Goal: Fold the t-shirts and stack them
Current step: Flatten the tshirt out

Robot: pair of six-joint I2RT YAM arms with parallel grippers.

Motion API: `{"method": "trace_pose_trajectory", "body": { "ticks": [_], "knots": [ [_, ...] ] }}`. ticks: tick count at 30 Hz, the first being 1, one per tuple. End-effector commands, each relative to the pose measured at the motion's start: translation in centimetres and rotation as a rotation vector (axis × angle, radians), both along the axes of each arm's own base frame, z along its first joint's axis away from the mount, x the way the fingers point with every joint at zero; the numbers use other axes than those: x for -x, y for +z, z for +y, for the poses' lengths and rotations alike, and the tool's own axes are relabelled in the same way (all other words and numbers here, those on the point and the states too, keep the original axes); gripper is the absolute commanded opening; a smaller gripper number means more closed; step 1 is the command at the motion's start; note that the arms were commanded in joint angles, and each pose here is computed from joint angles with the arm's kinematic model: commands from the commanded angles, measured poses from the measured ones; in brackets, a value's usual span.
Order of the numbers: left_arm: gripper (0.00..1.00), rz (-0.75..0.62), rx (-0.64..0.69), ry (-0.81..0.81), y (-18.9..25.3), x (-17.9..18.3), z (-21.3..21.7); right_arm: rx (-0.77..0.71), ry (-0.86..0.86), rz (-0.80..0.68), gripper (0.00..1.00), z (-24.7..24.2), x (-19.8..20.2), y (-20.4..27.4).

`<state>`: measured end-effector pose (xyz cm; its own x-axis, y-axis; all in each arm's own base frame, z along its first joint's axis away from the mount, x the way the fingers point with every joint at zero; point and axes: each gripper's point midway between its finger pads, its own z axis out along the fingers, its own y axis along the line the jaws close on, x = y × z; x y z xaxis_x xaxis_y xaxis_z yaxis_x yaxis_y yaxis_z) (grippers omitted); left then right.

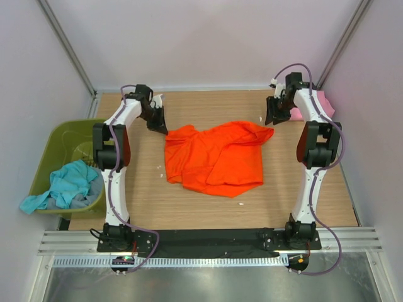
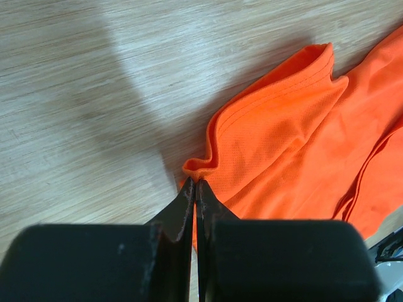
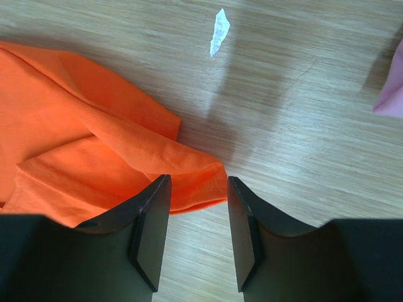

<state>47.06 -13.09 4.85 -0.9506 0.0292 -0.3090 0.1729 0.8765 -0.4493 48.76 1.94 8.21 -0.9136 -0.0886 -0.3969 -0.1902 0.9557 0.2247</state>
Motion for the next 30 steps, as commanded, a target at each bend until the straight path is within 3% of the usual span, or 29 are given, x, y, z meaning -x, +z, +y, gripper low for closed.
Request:
{"method": "trace_pose_trajectory", "body": {
  "ticks": [1,21,30],
  "knots": [
    [0.00,-0.085,-0.009,-0.019,3.3,-0.3,0.0,-0.036,-0.024,-0.014,0.47,-0.2,-0.6,0.9],
    [0.00,-0.092,-0.042,-0.040,3.3,0.2,-0.4,-0.112,-0.018,0.073,0.46,-0.7,0.6,-1.7],
    [0.00,-0.093,-0.043,-0.044,3.0,0.0,-0.7,-0.145,0.005,0.102,0.38,0.0,2.2,-1.5]
  ]
}}
